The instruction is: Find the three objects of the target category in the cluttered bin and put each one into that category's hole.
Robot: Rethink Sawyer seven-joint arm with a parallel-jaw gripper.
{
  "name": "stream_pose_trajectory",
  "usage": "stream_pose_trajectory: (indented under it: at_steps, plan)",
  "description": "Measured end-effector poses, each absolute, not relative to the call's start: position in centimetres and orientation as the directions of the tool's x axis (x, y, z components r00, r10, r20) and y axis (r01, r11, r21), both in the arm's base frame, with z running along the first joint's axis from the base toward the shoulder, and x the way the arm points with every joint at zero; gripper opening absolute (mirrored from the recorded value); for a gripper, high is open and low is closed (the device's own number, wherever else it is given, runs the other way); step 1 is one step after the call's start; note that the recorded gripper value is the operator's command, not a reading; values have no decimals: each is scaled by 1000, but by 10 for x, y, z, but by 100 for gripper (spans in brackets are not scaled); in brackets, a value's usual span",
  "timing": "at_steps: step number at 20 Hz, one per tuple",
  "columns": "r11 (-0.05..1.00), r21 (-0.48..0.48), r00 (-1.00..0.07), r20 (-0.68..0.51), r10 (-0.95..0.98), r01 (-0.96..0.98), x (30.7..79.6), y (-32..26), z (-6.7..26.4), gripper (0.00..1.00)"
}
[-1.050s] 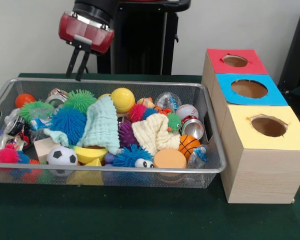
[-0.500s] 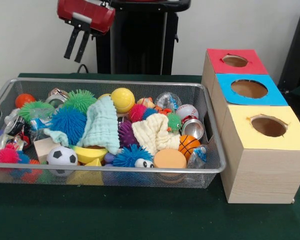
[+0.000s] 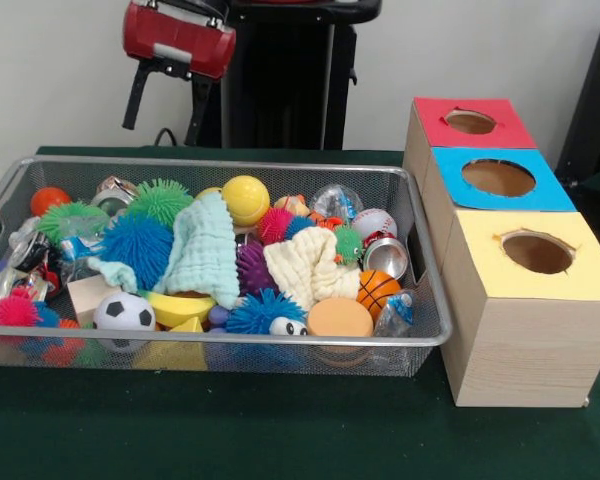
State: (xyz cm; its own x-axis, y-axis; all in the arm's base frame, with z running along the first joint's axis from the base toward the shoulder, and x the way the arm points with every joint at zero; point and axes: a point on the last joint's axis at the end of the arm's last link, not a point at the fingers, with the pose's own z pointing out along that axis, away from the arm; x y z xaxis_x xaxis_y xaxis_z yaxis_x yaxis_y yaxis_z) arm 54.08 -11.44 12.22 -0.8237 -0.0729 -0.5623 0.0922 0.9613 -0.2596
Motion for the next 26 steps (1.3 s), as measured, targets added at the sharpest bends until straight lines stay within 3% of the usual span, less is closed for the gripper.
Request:
stream_pose_trajectory:
  at_steps: [26]
  plan:
    - [984,-181,-836,-539,-102,-4,541,-79,74,100]
